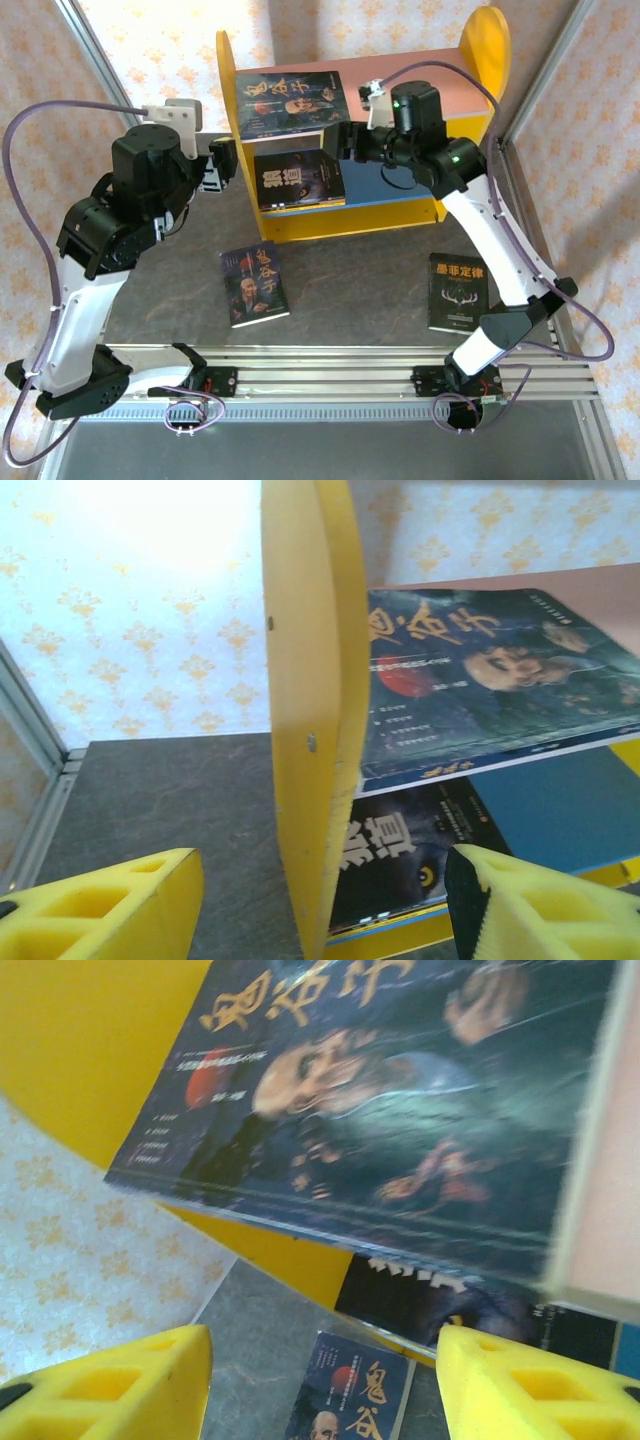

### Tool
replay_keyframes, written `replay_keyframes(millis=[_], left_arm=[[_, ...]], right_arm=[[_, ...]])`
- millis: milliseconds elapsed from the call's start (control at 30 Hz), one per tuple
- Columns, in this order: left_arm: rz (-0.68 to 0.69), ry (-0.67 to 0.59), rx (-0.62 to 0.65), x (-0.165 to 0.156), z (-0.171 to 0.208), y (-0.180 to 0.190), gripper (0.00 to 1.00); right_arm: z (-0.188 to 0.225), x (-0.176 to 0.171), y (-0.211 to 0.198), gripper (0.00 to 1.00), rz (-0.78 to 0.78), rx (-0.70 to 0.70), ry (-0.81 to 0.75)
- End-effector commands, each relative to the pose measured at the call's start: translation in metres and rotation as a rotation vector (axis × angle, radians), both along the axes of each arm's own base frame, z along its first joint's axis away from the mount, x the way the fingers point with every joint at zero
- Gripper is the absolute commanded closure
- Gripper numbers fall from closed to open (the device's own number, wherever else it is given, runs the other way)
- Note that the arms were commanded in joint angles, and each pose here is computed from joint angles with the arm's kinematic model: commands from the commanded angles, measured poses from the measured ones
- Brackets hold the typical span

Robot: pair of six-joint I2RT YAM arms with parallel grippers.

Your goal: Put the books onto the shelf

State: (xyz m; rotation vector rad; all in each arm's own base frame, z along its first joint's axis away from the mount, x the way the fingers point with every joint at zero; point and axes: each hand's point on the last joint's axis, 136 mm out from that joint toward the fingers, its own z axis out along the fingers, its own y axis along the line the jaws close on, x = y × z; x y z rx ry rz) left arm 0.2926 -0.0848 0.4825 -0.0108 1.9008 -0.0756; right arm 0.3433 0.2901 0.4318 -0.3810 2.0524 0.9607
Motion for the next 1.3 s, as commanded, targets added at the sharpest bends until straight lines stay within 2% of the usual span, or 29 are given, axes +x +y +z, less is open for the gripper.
replay_keyframes(millis=[0,333,600,1033,1267], left_arm=[[0.056,0.025,0.025,0.008,-0.011,0.010,0.32],[0.089,0.049,0.001,0.009,-0.019,0.029,0.32],[0.100,0.043,0.001,0.005,-0.016,0.038,0.32],[0.094,0.040,-0.003,0.004,-0.016,0.039,0.32],[0.093,0.044,0.000,0.004,-0.018,0.039,0.32]], right_arm=[[0.013,0.000,0.015,0.40,0.012,0.026,-0.058],[0.015,-0.003,0.066,0.40,0.100,0.053,-0.051],[0.019,-0.004,0.090,0.40,0.143,0.062,-0.051],[0.021,-0.008,0.104,0.40,0.183,0.070,-0.042],[0.019,-0.012,0.093,0.40,0.158,0.031,-0.052]])
